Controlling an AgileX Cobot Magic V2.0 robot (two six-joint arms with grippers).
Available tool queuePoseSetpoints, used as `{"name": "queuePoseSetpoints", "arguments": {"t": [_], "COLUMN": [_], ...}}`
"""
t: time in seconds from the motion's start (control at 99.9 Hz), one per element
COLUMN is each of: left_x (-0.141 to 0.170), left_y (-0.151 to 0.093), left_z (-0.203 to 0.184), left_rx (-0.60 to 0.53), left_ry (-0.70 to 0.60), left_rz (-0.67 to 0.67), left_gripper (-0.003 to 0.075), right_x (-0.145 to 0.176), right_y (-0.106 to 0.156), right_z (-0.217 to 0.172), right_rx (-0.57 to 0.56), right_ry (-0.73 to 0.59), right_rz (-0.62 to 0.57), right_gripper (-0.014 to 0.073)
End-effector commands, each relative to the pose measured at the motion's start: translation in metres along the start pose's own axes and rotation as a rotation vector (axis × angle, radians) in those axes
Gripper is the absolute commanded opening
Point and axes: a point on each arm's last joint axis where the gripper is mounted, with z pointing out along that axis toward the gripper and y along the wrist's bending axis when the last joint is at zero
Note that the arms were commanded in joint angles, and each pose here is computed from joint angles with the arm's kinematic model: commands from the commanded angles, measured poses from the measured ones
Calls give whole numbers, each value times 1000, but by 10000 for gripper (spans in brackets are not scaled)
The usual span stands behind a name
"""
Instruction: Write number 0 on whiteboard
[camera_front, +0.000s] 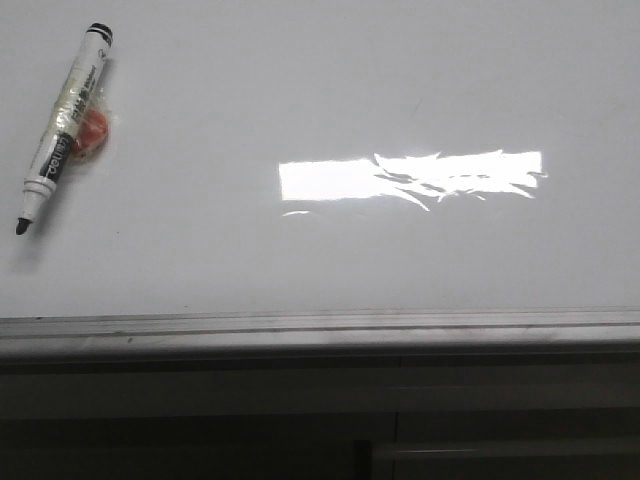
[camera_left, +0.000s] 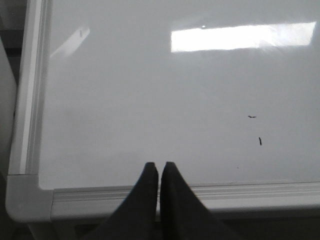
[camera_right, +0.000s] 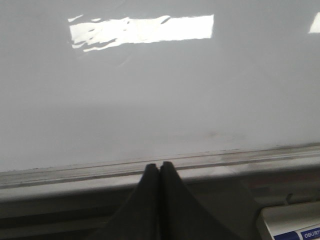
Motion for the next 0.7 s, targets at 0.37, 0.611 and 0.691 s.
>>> {"name": "queuePoseSetpoints", "arguments": {"t": [0.37, 0.611, 0.691], "left_x": [3, 3, 3], "left_y": [-4, -7, -7], "left_z": [1, 1, 1], "left_rx": [74, 123, 127], "left_ry": [-64, -63, -63], "left_rz": [10, 20, 21], "left_gripper": [-20, -20, -20], "right_x": [1, 1, 1], "right_y": [0, 0, 0], "right_z": [0, 0, 0], "right_rx": [-1, -1, -1], "right_ry": [-23, -23, -23], "right_rz": [-4, -4, -4], "right_gripper": [-69, -69, -69]}}
